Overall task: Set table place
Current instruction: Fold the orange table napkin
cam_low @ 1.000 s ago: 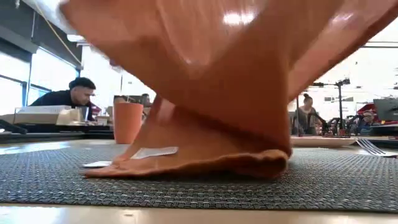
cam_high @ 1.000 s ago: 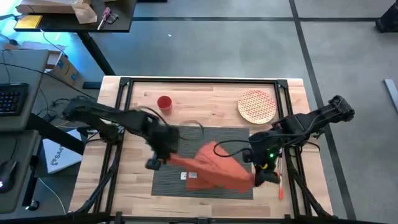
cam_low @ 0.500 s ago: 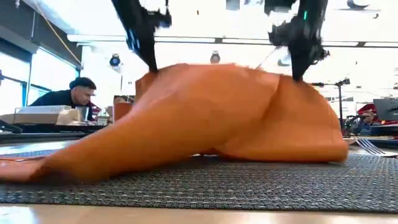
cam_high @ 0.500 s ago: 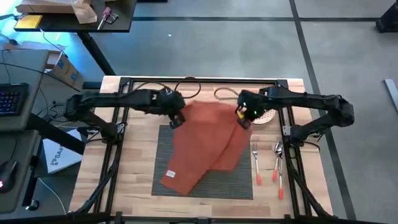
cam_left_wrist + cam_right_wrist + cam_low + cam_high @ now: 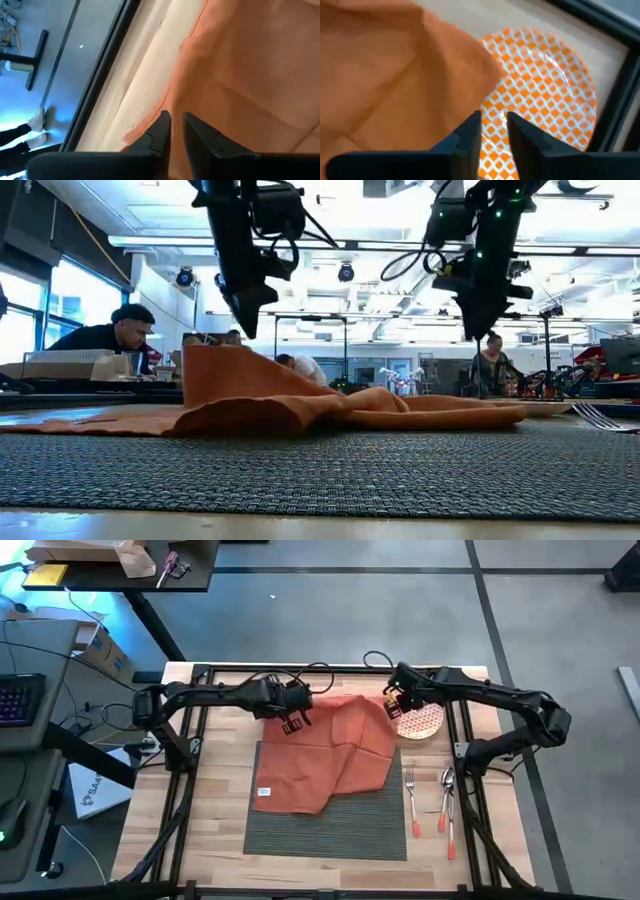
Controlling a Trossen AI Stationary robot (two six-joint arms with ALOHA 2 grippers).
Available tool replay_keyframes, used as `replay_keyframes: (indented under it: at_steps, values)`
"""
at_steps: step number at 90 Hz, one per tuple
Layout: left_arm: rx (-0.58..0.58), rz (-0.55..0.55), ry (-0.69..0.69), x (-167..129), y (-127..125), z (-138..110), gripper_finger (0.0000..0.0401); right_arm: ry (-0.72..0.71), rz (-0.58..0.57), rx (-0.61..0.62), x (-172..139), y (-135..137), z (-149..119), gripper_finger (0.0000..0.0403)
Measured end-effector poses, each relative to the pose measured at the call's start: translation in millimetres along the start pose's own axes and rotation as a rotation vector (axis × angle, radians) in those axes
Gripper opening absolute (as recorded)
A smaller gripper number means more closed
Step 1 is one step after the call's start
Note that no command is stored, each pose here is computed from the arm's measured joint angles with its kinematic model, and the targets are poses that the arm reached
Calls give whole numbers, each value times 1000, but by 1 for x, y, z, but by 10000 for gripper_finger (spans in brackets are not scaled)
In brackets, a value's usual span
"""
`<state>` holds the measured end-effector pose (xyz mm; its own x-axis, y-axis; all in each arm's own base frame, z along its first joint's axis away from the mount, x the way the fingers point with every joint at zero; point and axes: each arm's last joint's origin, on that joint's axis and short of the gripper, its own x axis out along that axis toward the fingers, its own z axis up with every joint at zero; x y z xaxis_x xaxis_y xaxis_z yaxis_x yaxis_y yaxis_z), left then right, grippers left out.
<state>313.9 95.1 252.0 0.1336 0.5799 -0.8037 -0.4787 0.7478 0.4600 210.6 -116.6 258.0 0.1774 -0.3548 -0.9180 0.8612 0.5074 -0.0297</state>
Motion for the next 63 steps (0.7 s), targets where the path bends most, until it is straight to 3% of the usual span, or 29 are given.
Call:
replay_keyframes:
  at_steps: [14,31,45,63]
  values:
    - [-27,-27,-54,-38,19,11,99,-9,289,-204,-25,26,-16,164]
    - [-13,-314,-202,-102,17,14,112,58,678,-612,-41,74,-73,178]
    - [72,-538,-294,-151,1,1,101,52,672,-822,-20,101,-126,178]
    - [94,-753,-283,-190,-26,-23,88,-60,609,-865,14,125,-151,178]
